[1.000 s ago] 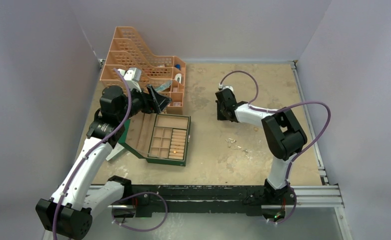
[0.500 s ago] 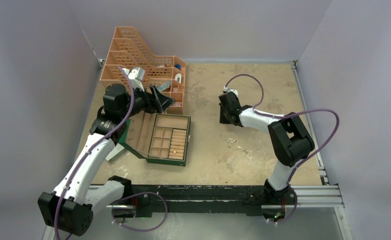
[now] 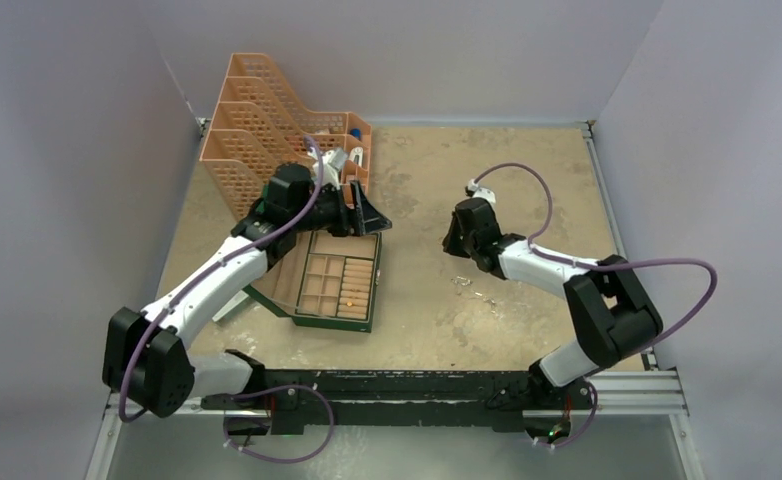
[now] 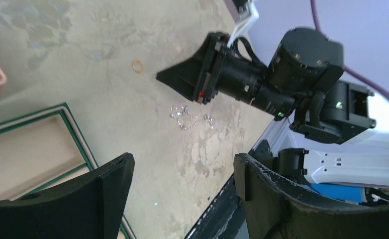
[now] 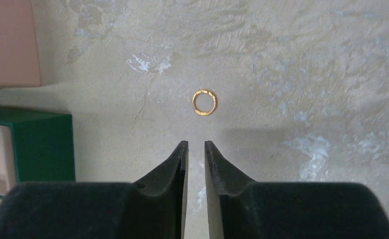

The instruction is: Organize the mixed jewelry

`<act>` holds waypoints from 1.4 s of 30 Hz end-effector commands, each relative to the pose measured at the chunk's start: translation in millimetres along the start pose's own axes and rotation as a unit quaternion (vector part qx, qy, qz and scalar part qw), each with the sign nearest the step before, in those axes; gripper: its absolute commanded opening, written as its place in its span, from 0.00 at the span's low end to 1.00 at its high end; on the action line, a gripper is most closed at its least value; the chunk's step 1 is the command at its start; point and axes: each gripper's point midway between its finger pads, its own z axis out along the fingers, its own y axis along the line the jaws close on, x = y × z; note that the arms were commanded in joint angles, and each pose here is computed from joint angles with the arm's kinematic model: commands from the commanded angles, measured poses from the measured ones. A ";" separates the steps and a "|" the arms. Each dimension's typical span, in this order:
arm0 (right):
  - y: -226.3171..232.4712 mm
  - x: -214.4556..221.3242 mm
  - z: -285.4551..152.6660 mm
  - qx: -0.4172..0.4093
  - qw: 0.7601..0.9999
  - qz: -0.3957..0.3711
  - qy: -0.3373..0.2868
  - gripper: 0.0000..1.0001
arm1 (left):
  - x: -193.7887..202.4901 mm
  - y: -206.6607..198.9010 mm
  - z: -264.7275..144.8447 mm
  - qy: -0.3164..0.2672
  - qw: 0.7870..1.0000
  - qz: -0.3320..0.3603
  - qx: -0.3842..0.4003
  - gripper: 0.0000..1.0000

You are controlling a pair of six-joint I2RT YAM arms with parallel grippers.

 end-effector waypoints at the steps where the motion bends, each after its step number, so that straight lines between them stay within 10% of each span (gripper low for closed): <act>1: 8.7 -30.1 8.9 0.017 0.999 -0.032 -0.019 0.26 | -17.2 -18.5 9.2 -0.021 1.000 -0.003 0.010 0.73; 34: -11.3 -14.4 60.3 0.089 0.980 -0.159 0.077 0.27 | -8.3 3.0 8.5 -0.011 0.999 0.021 -0.034 0.73; 42: -13.9 -4.4 61.0 0.084 0.979 -0.160 0.090 0.05 | -7.6 5.0 8.2 -0.011 0.999 0.022 -0.038 0.73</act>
